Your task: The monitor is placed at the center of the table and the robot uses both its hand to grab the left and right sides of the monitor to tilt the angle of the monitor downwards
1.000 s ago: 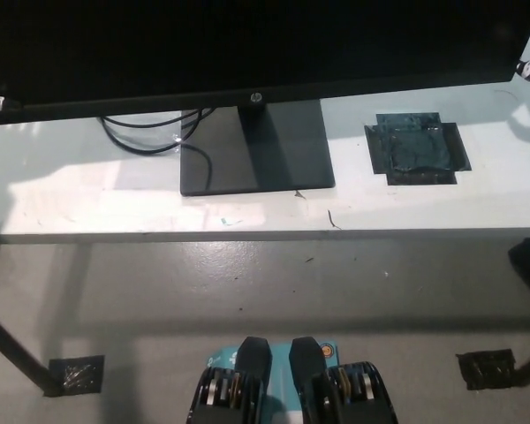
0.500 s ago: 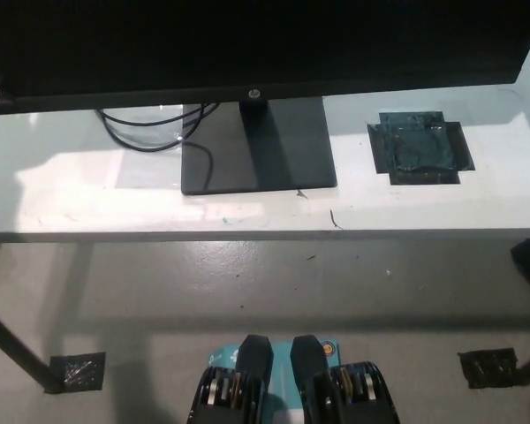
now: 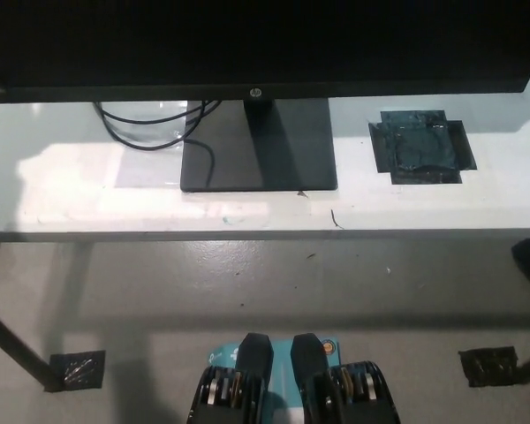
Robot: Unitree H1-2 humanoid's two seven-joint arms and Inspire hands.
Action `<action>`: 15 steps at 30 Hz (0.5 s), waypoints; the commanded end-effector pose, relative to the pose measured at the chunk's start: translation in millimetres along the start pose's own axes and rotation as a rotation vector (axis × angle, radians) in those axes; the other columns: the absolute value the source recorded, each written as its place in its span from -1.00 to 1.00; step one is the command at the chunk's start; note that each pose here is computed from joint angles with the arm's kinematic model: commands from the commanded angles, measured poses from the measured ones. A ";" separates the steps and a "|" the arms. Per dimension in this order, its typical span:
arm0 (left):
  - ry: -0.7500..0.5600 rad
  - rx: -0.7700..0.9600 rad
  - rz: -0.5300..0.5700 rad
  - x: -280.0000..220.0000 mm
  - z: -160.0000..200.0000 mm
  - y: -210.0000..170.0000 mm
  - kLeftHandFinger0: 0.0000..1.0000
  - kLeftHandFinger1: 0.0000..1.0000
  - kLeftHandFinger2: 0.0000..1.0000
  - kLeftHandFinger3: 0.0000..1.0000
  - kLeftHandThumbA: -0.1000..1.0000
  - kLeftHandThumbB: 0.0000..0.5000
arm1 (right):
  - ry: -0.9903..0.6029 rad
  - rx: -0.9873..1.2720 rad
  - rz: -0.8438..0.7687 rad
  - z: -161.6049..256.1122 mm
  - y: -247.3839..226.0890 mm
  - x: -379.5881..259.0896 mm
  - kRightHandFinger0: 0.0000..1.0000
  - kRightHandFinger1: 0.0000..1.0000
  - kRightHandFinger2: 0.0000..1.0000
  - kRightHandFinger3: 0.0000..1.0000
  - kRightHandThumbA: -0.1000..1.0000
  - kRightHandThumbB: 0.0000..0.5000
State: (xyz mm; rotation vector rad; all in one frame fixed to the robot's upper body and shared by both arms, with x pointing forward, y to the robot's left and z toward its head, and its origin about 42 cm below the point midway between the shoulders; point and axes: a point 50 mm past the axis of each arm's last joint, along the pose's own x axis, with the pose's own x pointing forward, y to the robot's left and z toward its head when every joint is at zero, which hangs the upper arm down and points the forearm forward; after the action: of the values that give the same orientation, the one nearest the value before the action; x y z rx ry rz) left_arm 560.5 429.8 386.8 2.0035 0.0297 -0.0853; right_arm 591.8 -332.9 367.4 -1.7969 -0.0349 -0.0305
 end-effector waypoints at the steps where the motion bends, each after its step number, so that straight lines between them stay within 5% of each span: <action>1: -0.089 -0.457 0.277 -0.1 12.0 55.1 1.00 1.00 1.00 1.00 1.00 0.61 | -0.370 0.366 -0.236 61.6 -57.4 -1.9 1.00 1.00 1.00 1.00 0.44 1.00; 5: -0.183 -0.758 0.224 -37.0 12.4 5.3 1.00 1.00 1.00 1.00 0.82 0.70 | -0.424 0.471 -0.192 49.9 -38.1 -35.7 1.00 1.00 1.00 1.00 0.41 1.00; 7: -0.196 -0.858 0.197 -74.2 9.6 -19.4 1.00 1.00 1.00 1.00 0.80 0.44 | -0.465 0.589 -0.174 32.9 -29.4 -63.5 1.00 1.00 1.00 1.00 0.24 1.00; 10: -0.218 -0.936 0.221 -124.8 -1.0 -61.0 1.00 1.00 1.00 1.00 1.00 0.28 | -0.477 0.634 -0.166 12.6 -21.7 -108.4 1.00 1.00 1.00 1.00 0.44 1.00; 15: -0.213 -1.064 0.249 -184.8 -10.0 -101.6 1.00 1.00 1.00 1.00 1.00 0.11 | -0.518 0.735 -0.212 -13.3 -10.1 -158.5 1.00 1.00 1.00 1.00 0.39 1.00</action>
State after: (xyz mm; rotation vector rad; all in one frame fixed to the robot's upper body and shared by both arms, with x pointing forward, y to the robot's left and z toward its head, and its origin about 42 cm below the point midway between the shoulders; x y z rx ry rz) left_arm 483.9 448.5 256.8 1.5206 -0.0316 -0.1394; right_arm 529.9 -350.8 265.7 -1.4365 -0.1215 0.1042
